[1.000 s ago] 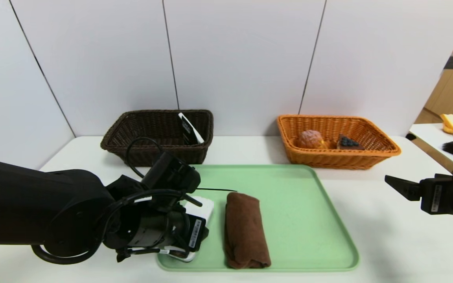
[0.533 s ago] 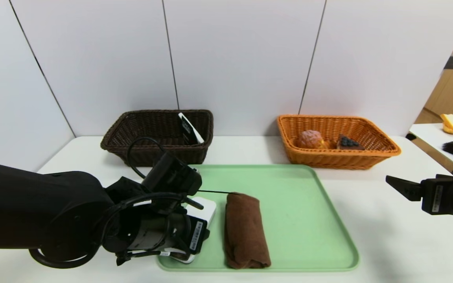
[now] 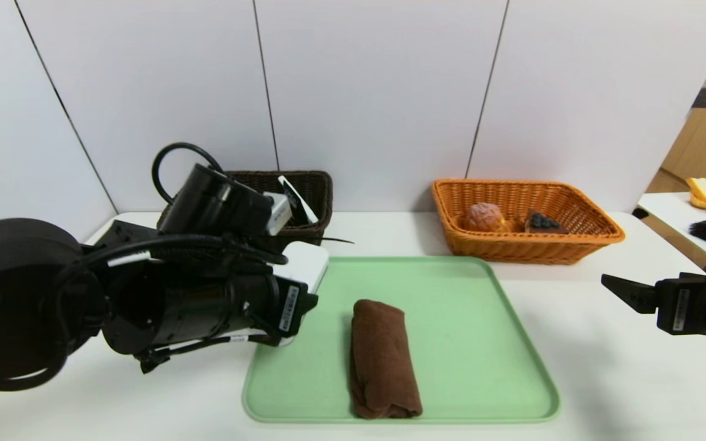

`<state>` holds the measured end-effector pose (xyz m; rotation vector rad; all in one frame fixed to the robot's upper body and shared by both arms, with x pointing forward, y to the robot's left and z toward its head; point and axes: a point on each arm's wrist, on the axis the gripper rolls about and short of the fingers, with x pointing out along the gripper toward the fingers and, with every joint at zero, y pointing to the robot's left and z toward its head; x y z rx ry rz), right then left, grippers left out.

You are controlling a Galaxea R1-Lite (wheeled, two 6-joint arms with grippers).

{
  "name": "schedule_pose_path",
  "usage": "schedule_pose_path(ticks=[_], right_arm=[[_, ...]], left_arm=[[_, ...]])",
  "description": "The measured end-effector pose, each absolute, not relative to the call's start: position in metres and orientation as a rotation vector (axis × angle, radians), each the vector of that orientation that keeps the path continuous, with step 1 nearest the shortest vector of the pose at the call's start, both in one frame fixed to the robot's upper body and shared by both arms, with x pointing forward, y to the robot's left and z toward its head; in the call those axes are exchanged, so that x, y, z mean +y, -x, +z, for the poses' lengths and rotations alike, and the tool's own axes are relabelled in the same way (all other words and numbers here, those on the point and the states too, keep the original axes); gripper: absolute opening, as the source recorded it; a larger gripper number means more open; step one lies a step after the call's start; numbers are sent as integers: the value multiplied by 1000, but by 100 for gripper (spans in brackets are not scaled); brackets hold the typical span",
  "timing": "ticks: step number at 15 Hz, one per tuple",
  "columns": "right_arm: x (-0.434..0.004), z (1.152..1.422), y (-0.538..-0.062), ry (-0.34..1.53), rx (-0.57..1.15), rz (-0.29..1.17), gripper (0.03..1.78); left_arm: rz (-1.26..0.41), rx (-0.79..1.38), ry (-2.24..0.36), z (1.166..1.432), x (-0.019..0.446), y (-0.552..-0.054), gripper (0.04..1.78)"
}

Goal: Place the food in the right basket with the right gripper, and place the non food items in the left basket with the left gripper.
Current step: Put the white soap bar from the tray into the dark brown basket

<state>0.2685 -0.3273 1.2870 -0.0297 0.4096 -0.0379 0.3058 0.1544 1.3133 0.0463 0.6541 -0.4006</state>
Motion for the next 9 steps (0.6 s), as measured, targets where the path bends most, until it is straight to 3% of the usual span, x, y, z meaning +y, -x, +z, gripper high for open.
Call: schedule_pose_path(ticks=[5,9], right_arm=[[-327,1285,-271,32,420,-37,170],[-327,1285,-275,32,417,-37,170]], left_arm=[[-290,493,-34,1357,194,-340,100],[-231,466,-19,1365,216,-372,100]])
